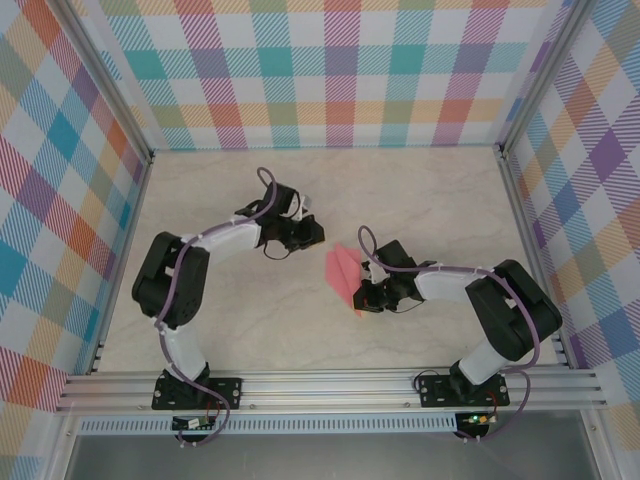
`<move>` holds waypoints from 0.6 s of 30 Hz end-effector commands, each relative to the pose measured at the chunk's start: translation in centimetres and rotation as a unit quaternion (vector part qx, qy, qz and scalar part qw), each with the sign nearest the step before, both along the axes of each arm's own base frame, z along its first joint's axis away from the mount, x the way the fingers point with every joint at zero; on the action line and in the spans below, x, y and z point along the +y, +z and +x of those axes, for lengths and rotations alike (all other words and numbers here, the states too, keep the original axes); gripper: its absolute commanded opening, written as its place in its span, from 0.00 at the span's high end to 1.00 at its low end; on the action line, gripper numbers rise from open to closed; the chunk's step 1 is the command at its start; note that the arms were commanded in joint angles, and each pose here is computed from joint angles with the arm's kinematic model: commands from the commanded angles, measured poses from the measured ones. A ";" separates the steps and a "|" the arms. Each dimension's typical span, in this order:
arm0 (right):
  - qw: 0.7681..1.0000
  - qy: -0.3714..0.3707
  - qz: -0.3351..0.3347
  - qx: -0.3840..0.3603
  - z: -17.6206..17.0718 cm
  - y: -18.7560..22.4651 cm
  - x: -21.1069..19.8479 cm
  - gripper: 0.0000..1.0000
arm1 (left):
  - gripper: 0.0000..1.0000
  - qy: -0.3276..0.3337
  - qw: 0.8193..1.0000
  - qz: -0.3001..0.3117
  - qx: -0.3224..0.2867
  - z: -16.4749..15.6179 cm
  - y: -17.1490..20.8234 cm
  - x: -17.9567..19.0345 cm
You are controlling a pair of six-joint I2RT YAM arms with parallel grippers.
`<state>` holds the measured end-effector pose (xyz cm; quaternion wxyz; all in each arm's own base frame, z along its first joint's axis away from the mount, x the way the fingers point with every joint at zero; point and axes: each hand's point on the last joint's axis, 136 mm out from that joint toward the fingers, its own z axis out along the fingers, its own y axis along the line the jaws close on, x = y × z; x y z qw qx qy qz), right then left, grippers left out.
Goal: Fold a paper plane with a square sheet of paper (fold left side to right side)
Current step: Fourth fold the wing at the center of the table.
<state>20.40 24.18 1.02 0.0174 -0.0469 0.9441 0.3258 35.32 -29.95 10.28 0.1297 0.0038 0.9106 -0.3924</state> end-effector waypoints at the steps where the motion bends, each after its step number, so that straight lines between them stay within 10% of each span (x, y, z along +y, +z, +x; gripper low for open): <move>1: 0.992 -0.004 -0.094 0.086 -4.1 -3.8 -3.6 1.00 | 0.91 -0.042 0.999 -0.025 0.009 -3.6 -0.5 -3.1; 18: 0.991 -0.001 -0.100 0.085 -4.0 -3.7 -3.8 1.00 | 0.94 -0.108 0.991 -0.049 0.066 -8.4 -4.7 -7.9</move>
